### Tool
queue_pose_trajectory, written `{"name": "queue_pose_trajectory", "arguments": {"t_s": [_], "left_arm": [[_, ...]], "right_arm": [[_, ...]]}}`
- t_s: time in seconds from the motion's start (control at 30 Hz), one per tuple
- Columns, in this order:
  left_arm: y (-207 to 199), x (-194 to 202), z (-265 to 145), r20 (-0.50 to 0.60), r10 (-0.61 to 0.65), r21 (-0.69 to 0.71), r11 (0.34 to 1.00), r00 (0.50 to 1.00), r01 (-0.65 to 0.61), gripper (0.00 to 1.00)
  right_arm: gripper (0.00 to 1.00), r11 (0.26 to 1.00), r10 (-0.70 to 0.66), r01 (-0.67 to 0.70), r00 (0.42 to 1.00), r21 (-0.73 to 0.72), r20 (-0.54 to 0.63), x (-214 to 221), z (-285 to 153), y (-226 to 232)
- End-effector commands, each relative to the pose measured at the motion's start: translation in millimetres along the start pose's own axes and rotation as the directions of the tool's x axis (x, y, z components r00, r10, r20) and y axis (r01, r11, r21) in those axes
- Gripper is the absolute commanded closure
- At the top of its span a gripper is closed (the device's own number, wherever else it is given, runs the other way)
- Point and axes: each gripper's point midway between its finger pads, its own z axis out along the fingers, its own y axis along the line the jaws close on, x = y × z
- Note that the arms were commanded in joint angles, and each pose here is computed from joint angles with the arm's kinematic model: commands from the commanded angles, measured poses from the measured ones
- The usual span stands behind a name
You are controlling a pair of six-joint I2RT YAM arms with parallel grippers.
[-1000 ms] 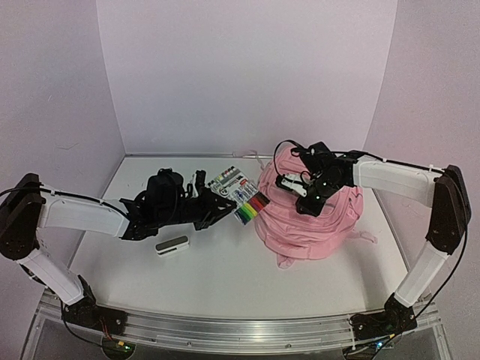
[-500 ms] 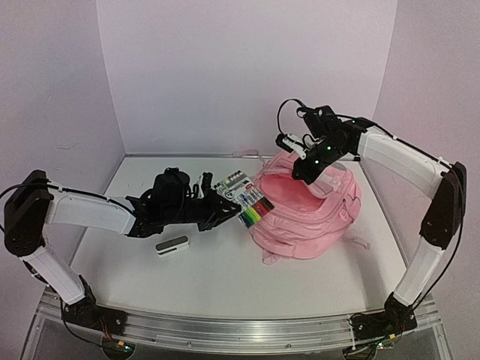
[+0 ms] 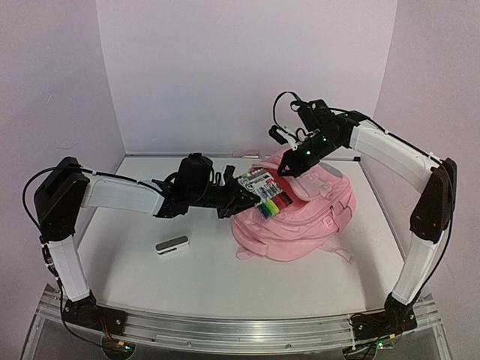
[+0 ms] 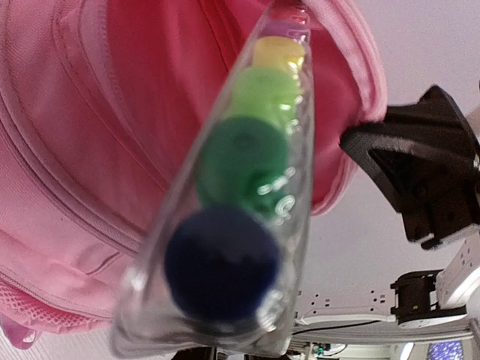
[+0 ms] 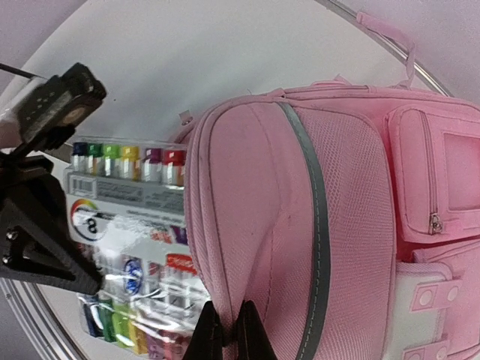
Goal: Pack the student bag
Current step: Place the stationery in the student bag.
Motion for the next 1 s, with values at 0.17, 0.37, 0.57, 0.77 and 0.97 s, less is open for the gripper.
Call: {"name": "queue_pose_trajectory", "arguments": {"t_s": [0.17, 0.37, 0.57, 0.77, 0.97], "left_arm": [[-32.4, -33.9, 27.6, -0.006, -0.050, 0.055, 0.997, 0.999, 0.051, 1.00], [-41.2, -59.5, 46.6, 0.063, -0.058, 0.059, 0.997, 0.996, 0.054, 1.00], [-34.5, -68.9, 70.3, 0.081, -0.104, 0.041, 0.994, 0.991, 0.101, 0.94], [-12.8, -67.0, 74.6, 0.097, -0.128, -0.059, 0.989, 0.987, 0.134, 0.80], [-7.9, -60.4, 51.2, 0.109, -0.104, -0.176, 0.977, 0.989, 0.122, 0.58]], "right_arm": [[1.00, 0.984, -0.018, 0.058, 0.975, -0.170, 0.224, -55.0, -37.5, 45.5], [1.00, 0.981, -0.004, 0.049, 0.972, -0.186, 0.235, -59.5, -38.5, 48.5], [1.00, 0.979, 0.017, 0.035, 0.968, -0.201, 0.252, -66.7, -41.6, 50.5], [1.00, 0.979, 0.045, 0.007, 0.968, -0.206, 0.246, -65.7, -39.7, 45.5], [1.00, 0.976, 0.107, -0.058, 0.966, -0.208, 0.236, -64.3, -37.6, 21.3]]}}
